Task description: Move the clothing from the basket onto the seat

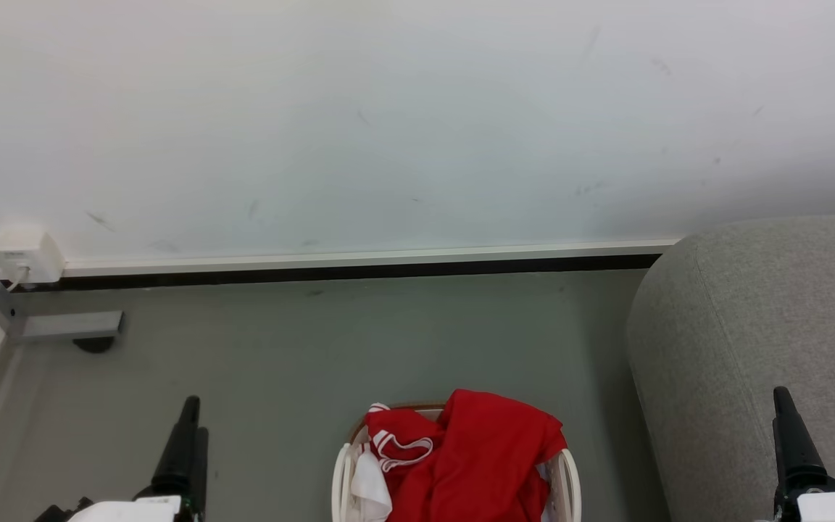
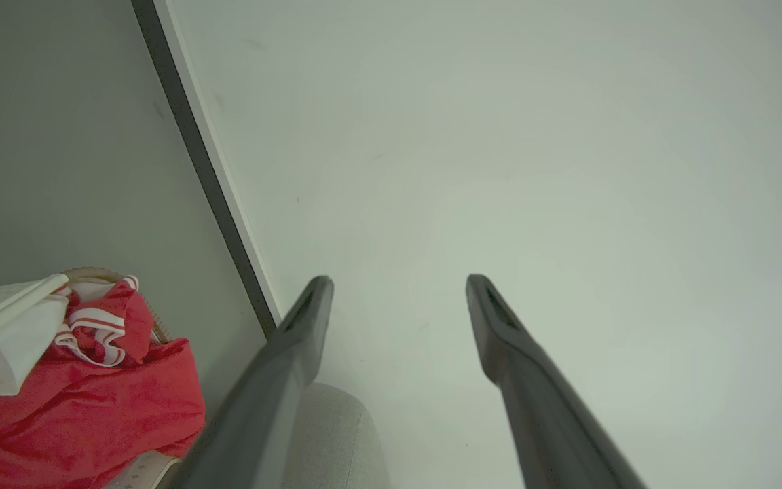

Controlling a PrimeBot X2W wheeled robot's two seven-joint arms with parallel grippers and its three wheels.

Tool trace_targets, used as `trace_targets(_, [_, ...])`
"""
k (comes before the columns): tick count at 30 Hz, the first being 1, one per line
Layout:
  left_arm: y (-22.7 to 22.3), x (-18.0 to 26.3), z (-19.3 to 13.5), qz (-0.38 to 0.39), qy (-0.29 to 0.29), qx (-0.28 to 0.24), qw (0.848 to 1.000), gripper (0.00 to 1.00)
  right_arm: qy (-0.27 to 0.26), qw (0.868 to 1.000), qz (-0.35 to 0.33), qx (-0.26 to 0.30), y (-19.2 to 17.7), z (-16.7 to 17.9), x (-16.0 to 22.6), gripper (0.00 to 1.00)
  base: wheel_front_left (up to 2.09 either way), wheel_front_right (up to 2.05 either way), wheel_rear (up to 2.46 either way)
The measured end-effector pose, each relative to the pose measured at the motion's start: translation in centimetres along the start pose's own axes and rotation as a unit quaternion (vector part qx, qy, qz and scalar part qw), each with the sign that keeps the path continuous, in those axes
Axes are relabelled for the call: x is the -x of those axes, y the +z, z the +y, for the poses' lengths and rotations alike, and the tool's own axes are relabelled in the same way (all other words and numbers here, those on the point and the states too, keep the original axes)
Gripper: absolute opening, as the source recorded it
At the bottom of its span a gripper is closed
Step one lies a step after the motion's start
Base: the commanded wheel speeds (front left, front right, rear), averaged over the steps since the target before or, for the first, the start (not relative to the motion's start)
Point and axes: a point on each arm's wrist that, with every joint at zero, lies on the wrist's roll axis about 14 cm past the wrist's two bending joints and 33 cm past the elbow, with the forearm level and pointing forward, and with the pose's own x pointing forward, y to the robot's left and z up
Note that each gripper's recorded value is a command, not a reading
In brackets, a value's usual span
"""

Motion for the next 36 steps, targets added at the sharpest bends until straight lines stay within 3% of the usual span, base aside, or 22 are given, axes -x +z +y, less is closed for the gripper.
trace_targets(15, [-0.5, 0.1, -0.6, -0.003, -0.004, -0.147, 0.989, 1.00, 0.019, 0.983, 0.005, 0.184, -0.8, 1.1, 0.0, 1.00, 0.00, 0.00, 0.00])
trace_targets(36, [-1.5, 0.7, -2.0, -0.005, -0.034, -0.321, 0.946, 1.00, 0.042, 0.934, 0.018, 0.353, -2.5, 1.5, 0.1, 1.00, 0.00, 0.00, 0.00])
